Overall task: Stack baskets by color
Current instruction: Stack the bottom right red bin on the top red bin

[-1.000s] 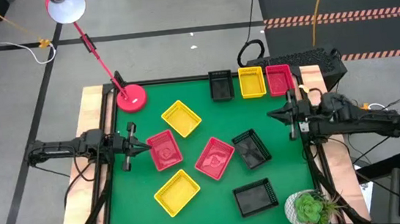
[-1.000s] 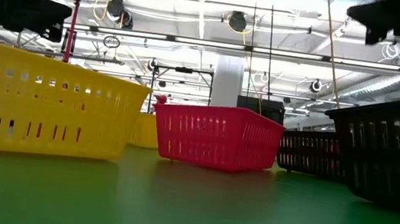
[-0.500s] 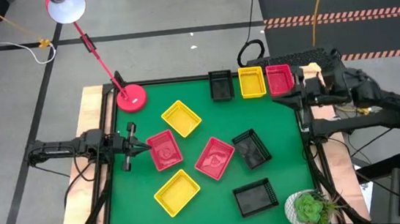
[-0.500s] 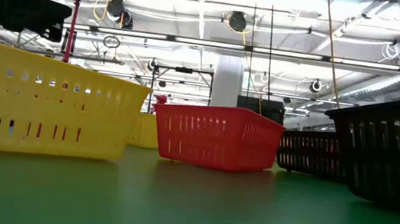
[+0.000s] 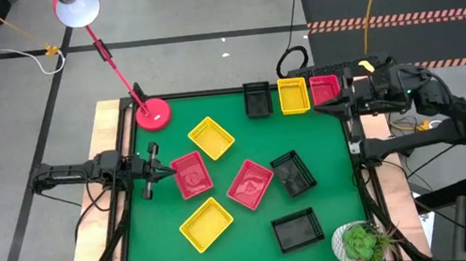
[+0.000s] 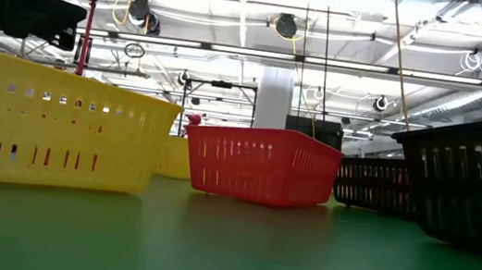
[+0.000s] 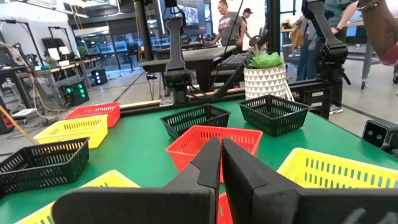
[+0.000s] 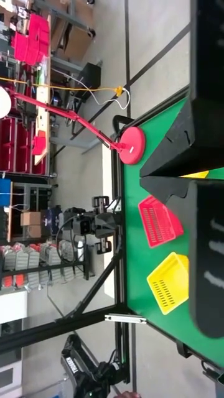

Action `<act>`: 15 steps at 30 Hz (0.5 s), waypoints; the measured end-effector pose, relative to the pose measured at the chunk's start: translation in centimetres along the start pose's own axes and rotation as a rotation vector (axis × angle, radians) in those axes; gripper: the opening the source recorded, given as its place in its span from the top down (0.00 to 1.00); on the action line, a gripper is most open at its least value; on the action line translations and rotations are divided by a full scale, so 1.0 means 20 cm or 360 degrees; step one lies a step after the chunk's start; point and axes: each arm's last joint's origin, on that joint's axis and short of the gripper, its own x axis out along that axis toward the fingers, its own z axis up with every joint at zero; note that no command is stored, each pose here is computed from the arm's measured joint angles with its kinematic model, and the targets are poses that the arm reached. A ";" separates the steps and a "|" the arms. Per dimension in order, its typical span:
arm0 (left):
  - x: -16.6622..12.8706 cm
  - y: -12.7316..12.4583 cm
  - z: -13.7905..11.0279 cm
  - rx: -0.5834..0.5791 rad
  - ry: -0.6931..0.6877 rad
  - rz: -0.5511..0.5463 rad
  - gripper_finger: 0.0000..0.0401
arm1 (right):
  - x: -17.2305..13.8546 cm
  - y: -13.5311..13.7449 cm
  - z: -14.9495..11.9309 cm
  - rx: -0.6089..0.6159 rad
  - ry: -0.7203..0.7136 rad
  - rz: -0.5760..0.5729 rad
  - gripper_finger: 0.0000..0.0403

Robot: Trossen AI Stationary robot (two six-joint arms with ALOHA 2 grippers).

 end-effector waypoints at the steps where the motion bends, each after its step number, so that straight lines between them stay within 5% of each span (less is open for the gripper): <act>1: 0.00 0.00 0.00 0.0000 -0.0001 0.0000 0.95 | 0.01 0.00 0.00 0.0000 0.0004 0.0000 1.00; 15: 0.00 0.00 0.00 0.0000 -0.0003 0.0000 0.95 | 0.03 0.00 0.01 -0.0030 -0.0001 0.0000 1.00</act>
